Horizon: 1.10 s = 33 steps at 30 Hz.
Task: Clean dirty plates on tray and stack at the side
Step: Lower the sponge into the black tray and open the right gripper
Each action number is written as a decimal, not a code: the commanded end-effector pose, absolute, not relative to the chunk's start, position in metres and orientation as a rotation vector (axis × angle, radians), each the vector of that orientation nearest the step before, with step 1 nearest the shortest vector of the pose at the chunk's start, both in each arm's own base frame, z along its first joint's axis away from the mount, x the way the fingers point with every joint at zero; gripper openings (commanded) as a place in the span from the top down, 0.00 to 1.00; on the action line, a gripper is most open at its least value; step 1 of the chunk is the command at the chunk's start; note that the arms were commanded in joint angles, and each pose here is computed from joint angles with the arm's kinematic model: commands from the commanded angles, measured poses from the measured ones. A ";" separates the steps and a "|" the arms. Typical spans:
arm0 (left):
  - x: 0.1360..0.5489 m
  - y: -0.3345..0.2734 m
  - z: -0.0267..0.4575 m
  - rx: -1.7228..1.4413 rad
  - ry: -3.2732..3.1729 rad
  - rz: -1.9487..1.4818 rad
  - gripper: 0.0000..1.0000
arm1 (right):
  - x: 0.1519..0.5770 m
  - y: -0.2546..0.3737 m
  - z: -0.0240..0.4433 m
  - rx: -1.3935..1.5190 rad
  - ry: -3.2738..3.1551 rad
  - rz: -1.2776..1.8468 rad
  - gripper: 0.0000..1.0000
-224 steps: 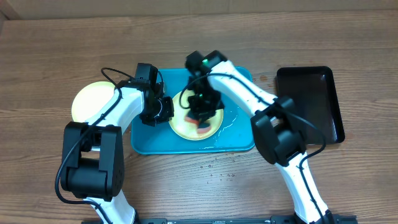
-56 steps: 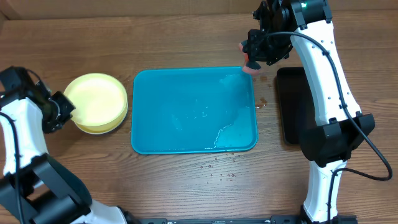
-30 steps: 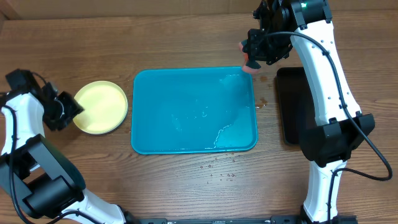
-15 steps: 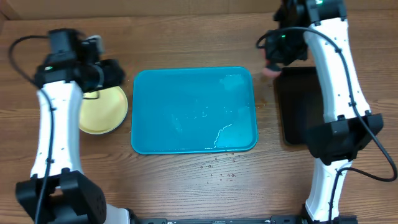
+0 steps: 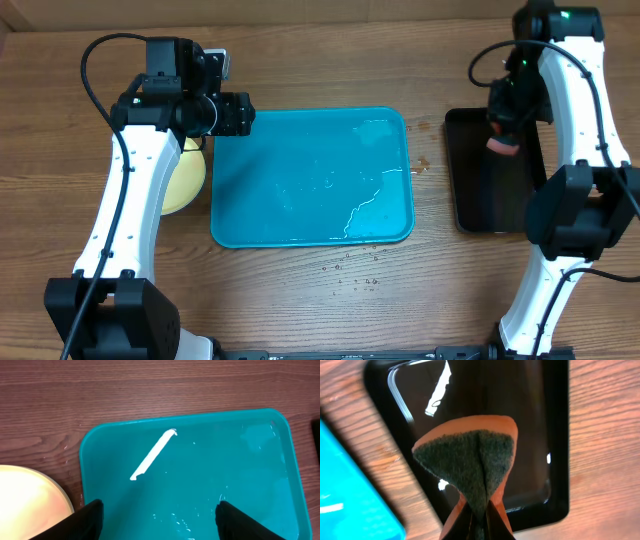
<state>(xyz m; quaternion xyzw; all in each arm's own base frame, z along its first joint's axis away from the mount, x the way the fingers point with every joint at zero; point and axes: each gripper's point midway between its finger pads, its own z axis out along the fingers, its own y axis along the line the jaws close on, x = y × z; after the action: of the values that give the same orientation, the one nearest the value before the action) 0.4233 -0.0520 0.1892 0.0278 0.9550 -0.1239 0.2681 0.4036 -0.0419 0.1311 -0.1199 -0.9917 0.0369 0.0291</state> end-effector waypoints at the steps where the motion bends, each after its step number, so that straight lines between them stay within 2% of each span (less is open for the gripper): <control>1: 0.426 -0.051 0.188 0.088 2.577 -0.317 0.30 | 0.405 -0.053 0.122 -0.244 -3.084 0.130 0.96; 5: 0.426 -0.051 0.188 0.093 2.576 -0.315 0.29 | 0.414 -0.048 0.103 -0.009 -3.117 0.085 0.96; 16: 0.427 -0.051 0.188 0.092 2.576 -0.315 0.25 | 0.376 -0.045 0.032 -0.038 -2.984 0.068 0.96; 19: 0.426 -0.051 0.187 0.092 2.577 -0.315 0.25 | 0.374 -0.045 0.026 -0.062 -2.984 0.069 0.96; 22: 0.426 -0.051 0.187 0.091 2.580 -0.315 0.21 | 0.376 -0.043 0.029 -0.094 -2.989 0.051 0.82; 24: 0.425 -0.051 0.187 0.091 2.582 -0.315 0.12 | 0.378 -0.036 0.035 -0.100 -2.991 -0.010 0.69; 27: 0.425 -0.051 0.187 0.090 2.585 -0.314 0.00 | 0.386 -0.027 0.054 -0.107 -3.015 -0.093 0.57; 31: 0.425 -0.051 0.187 0.090 2.584 -0.315 0.00 | 0.398 -0.025 0.098 -0.105 -3.087 -0.115 0.50; 33: 0.425 -0.051 0.187 0.090 2.584 -0.315 0.00 | 0.402 -0.025 0.127 -0.105 -3.136 -0.113 0.41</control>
<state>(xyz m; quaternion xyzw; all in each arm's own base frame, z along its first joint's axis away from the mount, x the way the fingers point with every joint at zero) 0.4231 -0.0504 0.1875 0.0313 0.9561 -0.1182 0.2663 0.3819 -0.0303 0.0647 -0.0329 -0.9957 -0.0246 0.0827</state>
